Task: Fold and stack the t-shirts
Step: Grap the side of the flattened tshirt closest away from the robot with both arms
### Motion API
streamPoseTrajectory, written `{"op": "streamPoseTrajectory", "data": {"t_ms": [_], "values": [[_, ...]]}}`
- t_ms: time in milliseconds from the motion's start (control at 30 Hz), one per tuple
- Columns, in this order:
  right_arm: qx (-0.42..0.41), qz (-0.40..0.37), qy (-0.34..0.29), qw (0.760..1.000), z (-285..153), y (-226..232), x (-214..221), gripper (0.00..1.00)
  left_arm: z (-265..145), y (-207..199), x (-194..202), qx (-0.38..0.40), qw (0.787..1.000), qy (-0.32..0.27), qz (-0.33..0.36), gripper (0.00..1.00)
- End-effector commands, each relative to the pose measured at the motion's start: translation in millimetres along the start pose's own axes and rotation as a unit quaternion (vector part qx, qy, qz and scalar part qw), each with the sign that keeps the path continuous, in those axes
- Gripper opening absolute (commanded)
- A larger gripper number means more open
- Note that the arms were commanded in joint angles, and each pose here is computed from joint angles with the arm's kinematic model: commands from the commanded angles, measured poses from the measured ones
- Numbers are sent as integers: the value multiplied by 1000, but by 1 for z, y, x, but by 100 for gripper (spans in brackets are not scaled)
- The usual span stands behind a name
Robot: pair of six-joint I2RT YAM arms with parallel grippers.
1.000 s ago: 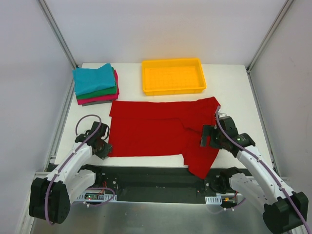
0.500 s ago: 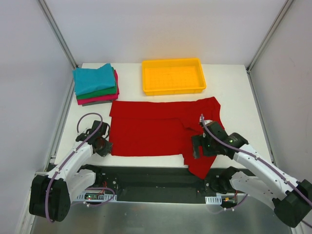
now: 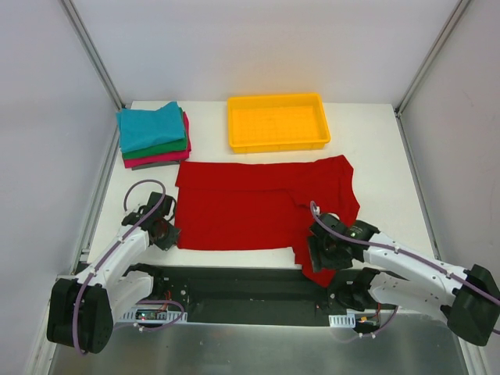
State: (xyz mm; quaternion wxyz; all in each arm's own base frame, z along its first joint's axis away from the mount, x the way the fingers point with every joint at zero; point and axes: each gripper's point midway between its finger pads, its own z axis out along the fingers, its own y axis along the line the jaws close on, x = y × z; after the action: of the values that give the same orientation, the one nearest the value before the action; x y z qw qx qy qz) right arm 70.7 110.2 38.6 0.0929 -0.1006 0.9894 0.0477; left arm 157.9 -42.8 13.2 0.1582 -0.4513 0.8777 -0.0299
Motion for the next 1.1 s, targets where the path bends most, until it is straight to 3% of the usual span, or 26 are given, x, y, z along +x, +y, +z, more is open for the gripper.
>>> {"op": "streamPoseTrajectory", "data": {"t_ms": [0,333,767,1067], "values": [[47,49,-12,998,8,-8,-8,64,-4,-9,-9,8,1000,-15,7,0],[82,71,8,994,25,-8,-22,52,-5,-11,-11,13,1000,-19,12,0],[115,95,-4,989,22,-26,-30,0,-7,-14,-19,11,999,-35,19,0],[100,103,-59,988,20,-42,-92,3,-9,-19,-29,6,998,-53,22,0]]}}
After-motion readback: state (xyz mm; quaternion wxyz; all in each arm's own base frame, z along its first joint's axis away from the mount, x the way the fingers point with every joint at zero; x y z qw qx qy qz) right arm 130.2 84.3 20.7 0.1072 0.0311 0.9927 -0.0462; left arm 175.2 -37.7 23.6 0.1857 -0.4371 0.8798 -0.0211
